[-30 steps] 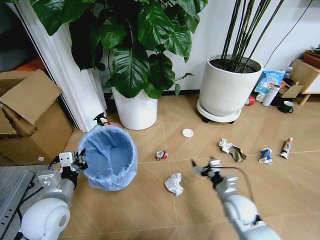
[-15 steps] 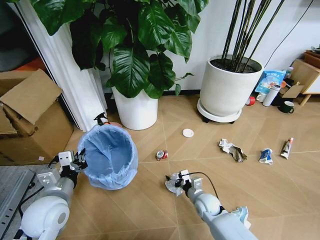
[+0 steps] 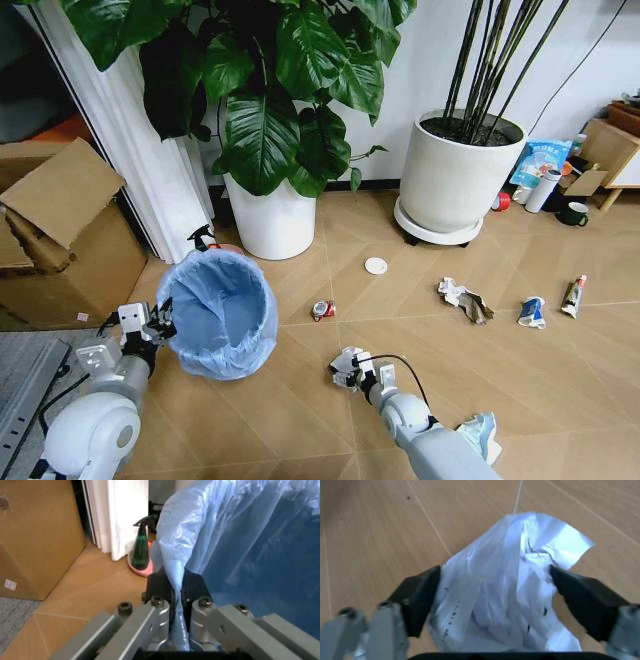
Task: Pick up the trash bin and place the garbage on the floor into it.
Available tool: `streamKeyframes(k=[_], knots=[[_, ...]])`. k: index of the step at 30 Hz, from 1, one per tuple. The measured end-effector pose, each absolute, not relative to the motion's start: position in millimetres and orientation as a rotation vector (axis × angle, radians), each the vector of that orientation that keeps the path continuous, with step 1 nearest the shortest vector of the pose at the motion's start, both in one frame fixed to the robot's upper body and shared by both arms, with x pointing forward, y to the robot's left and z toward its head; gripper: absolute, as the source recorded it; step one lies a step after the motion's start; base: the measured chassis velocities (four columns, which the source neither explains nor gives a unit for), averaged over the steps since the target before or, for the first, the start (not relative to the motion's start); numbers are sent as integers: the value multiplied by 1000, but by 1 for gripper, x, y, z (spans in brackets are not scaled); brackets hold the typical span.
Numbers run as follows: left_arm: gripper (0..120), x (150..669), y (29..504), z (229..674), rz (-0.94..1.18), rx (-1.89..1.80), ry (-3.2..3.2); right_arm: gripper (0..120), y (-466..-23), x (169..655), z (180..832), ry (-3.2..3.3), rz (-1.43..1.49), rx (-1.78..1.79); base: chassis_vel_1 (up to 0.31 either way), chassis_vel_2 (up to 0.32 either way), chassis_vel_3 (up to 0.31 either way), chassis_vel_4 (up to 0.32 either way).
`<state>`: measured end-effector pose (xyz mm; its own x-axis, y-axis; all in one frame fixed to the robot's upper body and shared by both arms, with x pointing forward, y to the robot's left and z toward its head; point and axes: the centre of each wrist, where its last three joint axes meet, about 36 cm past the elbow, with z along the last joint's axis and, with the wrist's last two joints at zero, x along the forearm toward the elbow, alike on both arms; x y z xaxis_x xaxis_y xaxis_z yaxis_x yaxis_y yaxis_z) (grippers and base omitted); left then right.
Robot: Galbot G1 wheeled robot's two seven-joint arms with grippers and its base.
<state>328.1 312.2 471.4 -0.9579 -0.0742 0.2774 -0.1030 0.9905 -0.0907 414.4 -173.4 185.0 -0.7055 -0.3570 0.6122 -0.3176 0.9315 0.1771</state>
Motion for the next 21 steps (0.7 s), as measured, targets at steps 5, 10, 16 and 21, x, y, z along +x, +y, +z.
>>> streamKeyframes(k=[5, 10, 16, 21], knots=[[0, 327, 311, 474, 150, 125, -2864, 62, -173, 414, 185, -2410, -73, 471, 0, 0, 0, 0], [0, 326, 310, 477, 148, 117, -2869, 41, -174, 410, 183, -2417, -64, 452, 0, 0, 0, 0], [0, 325, 310, 479, 147, 109, -2864, 20, -175, 410, 185, -2434, -56, 433, 0, 0, 0, 0], [0, 325, 310, 479, 144, 101, -2852, 5, -176, 411, 190, -2460, -41, 415, 0, 0, 0, 0]])
